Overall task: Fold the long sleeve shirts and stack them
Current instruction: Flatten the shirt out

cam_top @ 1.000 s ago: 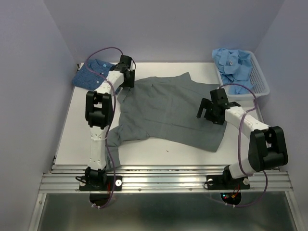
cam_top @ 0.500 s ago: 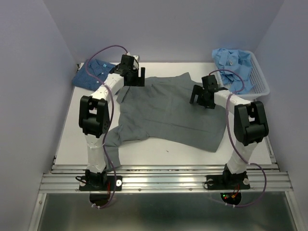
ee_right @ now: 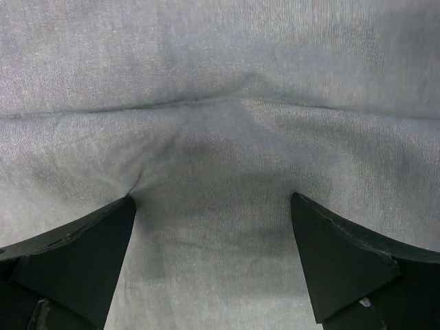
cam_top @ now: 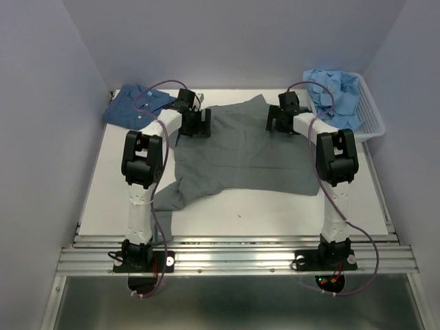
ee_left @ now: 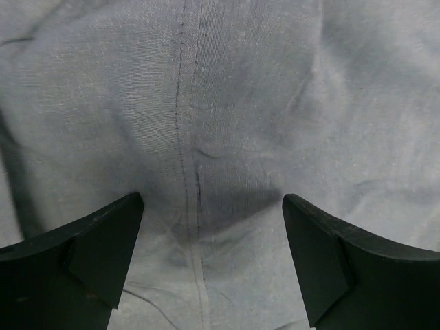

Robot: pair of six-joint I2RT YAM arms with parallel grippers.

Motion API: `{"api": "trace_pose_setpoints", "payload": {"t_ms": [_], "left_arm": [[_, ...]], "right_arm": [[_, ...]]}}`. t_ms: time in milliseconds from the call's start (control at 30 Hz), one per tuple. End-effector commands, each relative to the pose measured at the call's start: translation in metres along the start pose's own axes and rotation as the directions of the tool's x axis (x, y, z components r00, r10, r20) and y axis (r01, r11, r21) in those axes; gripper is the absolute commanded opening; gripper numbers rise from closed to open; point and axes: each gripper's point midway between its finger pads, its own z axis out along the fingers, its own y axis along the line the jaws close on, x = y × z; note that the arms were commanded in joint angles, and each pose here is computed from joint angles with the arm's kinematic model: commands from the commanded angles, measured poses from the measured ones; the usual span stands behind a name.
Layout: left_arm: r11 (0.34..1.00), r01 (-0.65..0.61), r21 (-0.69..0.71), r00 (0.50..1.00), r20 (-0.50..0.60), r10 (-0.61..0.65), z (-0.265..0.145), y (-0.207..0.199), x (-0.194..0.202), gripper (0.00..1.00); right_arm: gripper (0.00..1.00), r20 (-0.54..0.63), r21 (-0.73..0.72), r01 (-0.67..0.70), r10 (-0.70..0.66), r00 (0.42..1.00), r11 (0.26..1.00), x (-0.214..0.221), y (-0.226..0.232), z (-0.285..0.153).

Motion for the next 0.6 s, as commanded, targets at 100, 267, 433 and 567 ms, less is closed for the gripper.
{"api": "trace_pose_setpoints", "payload": {"t_ms": [100,267,433,567], "left_arm": [[0.999,0.029,0.037,0.999,0.022,-0.030,0.002,0.008,-0.027,0.95],[0.999,0.000,0.040,0.994,0.112,-0.004,-0.029,-0.001,-0.065,0.95],[0.998,0.056,-0.014,0.976,0.212,-0.052,-0.085,0.000,-0.068,0.96],[0.960,0.231,-0.161,0.933,0.316,-0.172,-0.154,0.024,-0.035,0.96]], "right_arm": [[1.00,0.033,0.031,0.081,-0.082,0.996,0.996,-0.021,0.001,0.021],[1.00,0.089,-0.097,0.105,-0.097,0.991,0.990,-0.046,0.024,-0.008],[1.00,0.183,-0.182,0.122,-0.088,0.979,0.976,-0.066,0.036,-0.051],[1.00,0.214,-0.266,0.118,-0.061,0.975,0.957,-0.056,0.046,-0.080]]}}
